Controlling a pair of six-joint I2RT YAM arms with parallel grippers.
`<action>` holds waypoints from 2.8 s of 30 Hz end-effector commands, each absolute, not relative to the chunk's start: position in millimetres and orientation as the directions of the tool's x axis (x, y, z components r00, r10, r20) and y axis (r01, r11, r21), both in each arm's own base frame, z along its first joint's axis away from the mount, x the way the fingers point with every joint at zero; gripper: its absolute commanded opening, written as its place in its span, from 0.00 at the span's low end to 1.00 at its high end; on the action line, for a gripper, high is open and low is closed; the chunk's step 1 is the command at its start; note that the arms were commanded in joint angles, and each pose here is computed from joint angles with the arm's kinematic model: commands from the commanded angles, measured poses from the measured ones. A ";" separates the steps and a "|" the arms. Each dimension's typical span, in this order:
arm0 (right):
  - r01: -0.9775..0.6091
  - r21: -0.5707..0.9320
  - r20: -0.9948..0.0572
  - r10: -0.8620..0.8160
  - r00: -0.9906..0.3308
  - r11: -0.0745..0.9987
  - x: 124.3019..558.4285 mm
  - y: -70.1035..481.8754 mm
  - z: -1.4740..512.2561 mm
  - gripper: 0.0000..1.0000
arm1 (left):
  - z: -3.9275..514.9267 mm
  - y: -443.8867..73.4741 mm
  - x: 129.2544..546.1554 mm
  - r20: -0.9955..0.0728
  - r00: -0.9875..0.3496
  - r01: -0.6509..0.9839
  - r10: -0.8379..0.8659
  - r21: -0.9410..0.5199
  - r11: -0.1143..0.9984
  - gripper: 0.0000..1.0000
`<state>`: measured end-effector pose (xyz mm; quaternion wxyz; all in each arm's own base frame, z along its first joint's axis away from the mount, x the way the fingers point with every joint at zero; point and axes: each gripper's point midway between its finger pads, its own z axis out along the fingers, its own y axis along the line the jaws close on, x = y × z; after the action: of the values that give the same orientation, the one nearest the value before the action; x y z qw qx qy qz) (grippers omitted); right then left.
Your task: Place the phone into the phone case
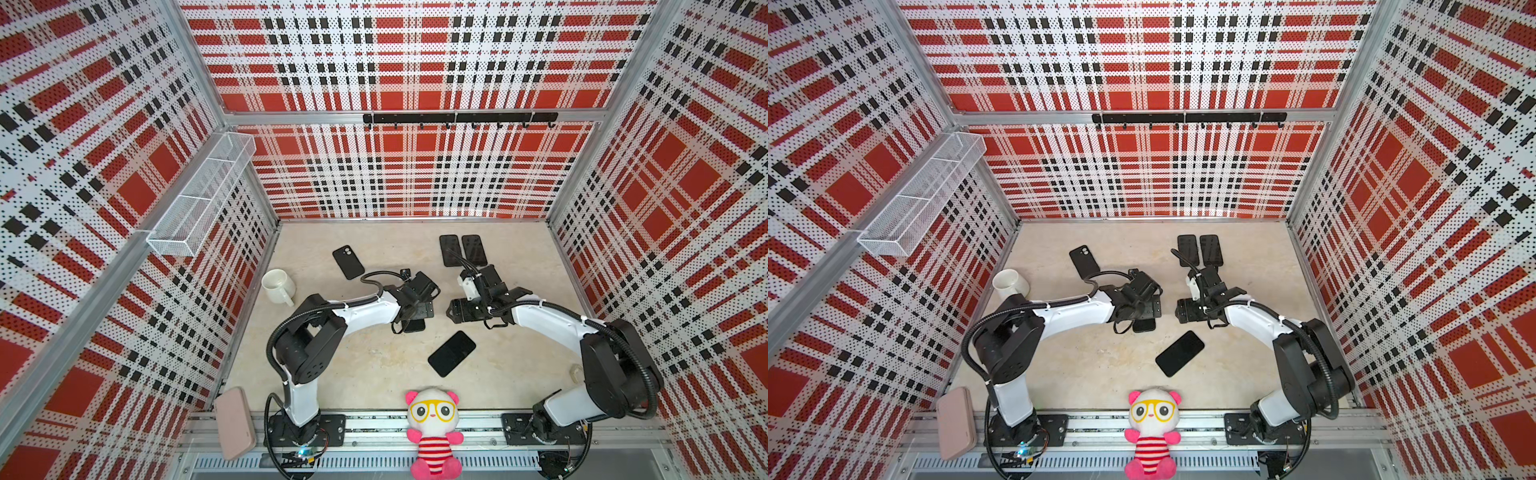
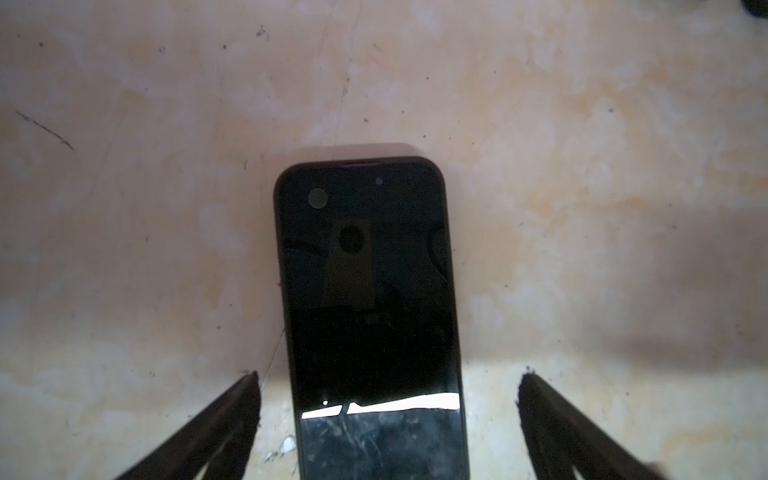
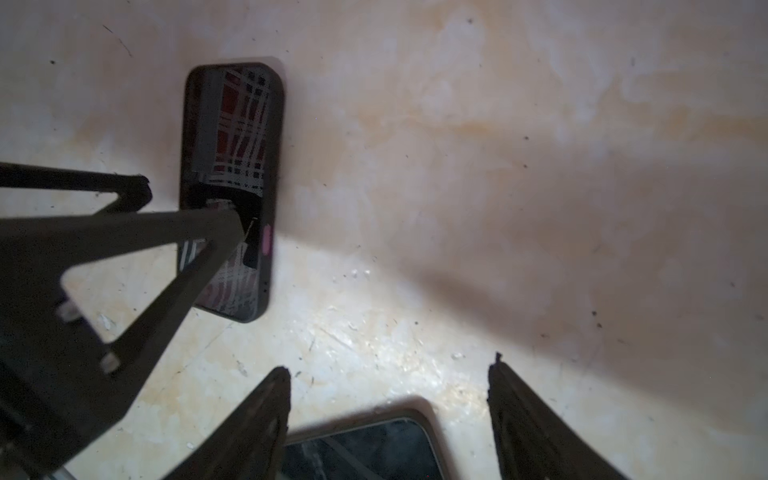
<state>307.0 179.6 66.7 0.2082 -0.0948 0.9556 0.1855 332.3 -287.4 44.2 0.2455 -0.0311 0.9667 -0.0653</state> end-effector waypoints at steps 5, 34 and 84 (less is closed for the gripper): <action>-0.278 0.327 -0.484 -0.093 -0.870 0.903 312.6 165.3 72.3 0.79 | 23.1 -274.1 320.6 -0.422 -0.902 -0.087 -0.085 -0.016 0.996 0.98; -0.263 0.298 -0.513 -0.079 -0.855 0.918 314.0 153.0 78.2 0.79 | 40.0 -306.3 373.0 -0.467 -0.882 -0.038 -0.064 -0.066 0.997 0.72; -0.047 0.387 -0.670 0.245 -0.701 0.921 325.6 84.8 144.6 0.78 | 165.5 -328.5 536.3 -0.790 -0.607 0.186 -0.089 -0.251 0.950 0.96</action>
<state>325.2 96.1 136.9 0.3662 0.0236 0.9125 0.1810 532.7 -329.1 76.4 0.3576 0.0243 0.9249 -0.1271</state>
